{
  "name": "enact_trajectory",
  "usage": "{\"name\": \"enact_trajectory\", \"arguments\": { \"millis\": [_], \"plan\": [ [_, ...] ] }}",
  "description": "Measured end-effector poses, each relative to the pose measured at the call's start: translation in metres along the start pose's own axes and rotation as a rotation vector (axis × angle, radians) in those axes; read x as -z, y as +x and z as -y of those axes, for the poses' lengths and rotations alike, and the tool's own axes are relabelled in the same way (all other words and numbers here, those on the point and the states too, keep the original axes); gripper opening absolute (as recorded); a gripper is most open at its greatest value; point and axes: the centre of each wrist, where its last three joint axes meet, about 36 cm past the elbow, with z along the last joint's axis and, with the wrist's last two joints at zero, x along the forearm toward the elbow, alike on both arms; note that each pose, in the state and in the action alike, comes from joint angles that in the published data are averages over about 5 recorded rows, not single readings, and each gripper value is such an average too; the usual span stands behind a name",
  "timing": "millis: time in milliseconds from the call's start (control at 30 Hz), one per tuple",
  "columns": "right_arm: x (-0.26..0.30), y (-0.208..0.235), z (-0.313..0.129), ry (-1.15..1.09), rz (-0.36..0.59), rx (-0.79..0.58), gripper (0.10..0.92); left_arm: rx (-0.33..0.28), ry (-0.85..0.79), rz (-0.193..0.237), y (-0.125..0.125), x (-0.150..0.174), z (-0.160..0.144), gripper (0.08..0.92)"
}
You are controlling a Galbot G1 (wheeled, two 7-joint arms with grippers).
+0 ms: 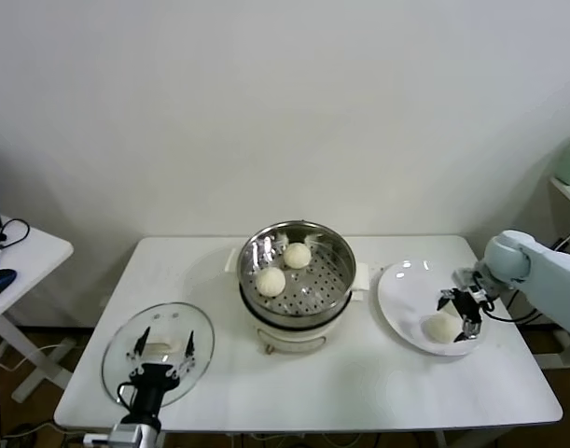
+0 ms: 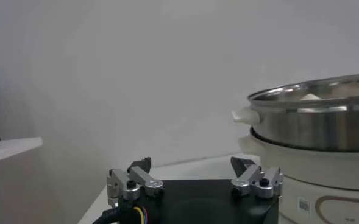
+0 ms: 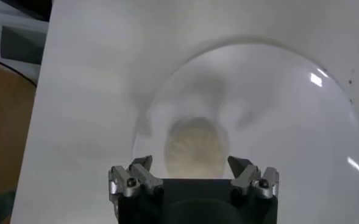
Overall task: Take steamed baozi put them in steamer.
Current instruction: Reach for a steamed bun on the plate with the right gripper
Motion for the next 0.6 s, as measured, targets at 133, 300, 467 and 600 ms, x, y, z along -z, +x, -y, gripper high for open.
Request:
{"name": "enact_trajectory", "arguments": {
  "millis": [133, 300, 467, 600],
  "plan": [
    [-0.002, -0.005, 0.001, 0.002, -0.007, -0.008, 0.823, -0.004, -0.003, -0.002, 0.001, -0.001, 0.002, 0.823],
    [-0.003, -0.011, 0.003, 0.006, -0.014, -0.007, 0.823, -0.004, -0.004, -0.004, 0.001, -0.001, 0.003, 0.823],
    [0.000, -0.018, 0.006, 0.013, -0.015, 0.000, 0.823, -0.005, -0.003, -0.002, -0.001, 0.000, 0.004, 0.823],
    [0.001, -0.022, 0.007, 0.017, -0.018, 0.006, 0.823, -0.006, -0.002, -0.003, -0.002, 0.000, 0.004, 0.823]
  ]
}}
